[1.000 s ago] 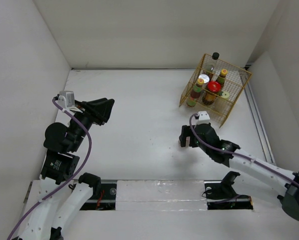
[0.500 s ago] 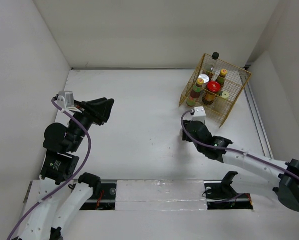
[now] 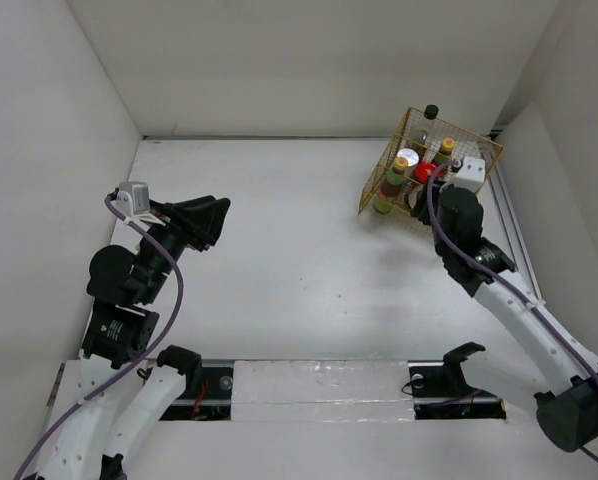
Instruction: Organize the condiment bottles
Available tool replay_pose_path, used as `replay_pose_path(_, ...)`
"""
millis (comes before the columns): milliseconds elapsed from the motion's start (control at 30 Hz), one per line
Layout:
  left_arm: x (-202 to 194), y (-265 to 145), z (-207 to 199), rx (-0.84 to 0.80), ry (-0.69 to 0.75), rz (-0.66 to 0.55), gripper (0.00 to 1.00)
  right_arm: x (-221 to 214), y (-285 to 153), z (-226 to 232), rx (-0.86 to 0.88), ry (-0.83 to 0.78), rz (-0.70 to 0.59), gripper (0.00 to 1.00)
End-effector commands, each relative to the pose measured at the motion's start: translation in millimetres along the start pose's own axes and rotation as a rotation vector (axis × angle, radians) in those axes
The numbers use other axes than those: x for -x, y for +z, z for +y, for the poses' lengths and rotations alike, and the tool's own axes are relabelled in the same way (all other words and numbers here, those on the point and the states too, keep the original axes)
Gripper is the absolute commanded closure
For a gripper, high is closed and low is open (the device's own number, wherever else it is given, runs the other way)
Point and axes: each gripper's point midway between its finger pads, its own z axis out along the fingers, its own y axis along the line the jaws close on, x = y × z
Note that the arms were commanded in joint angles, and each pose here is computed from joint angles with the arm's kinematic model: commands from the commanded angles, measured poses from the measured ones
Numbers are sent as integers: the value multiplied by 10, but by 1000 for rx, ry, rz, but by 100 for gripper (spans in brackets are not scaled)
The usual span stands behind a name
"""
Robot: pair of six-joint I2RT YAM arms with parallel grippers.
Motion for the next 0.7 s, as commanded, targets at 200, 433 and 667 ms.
replay_pose_path(200, 98, 4, -82, -41, 10, -43, 60, -138, 707, -74, 56, 0, 103, 61)
replay_pose_path(433, 119, -19, -98, -46, 11, -51, 59, -516, 898, -206, 23, 19, 170, 58)
replay_pose_path(667, 98, 4, -82, -41, 10, -43, 55, -874, 1095, -316, -12, 16, 250, 36)
